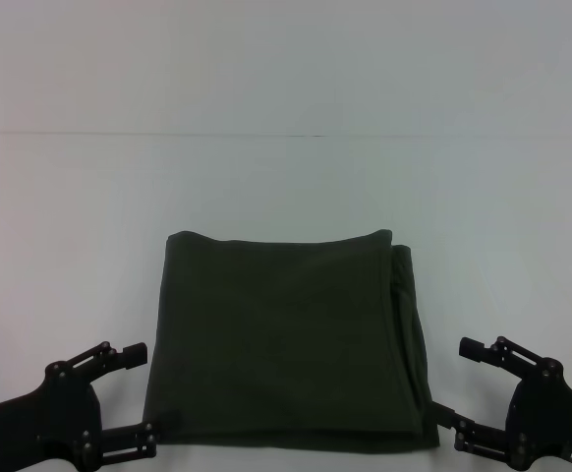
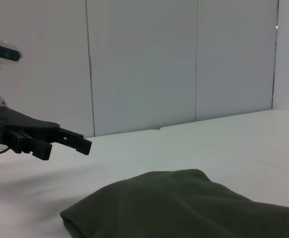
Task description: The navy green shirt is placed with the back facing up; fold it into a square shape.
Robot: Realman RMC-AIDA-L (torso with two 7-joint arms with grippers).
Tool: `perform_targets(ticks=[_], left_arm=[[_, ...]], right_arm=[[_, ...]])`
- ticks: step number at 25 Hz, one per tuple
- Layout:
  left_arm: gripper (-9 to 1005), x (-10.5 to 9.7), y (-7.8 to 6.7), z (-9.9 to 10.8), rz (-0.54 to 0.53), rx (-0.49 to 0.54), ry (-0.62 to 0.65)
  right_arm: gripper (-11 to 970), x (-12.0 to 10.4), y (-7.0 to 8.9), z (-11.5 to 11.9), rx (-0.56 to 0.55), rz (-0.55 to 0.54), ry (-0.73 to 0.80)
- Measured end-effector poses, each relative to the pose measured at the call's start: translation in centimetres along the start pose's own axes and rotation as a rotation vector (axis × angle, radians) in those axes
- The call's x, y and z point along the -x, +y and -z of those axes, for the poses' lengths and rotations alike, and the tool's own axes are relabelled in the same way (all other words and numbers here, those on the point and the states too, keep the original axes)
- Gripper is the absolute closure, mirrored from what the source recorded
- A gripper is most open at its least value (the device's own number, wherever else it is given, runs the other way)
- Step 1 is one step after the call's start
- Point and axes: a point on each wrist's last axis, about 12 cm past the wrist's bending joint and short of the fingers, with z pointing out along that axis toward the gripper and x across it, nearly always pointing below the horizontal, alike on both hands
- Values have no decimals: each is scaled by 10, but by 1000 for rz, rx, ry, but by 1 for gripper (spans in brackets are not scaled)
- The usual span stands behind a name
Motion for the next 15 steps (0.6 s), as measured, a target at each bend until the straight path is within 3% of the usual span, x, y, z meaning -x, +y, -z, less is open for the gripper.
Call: perform_targets(ticks=[15], left_arm=[[61, 0, 0, 0, 3, 0, 0]], right_arm=[[80, 1, 0, 0, 2, 0, -3]])
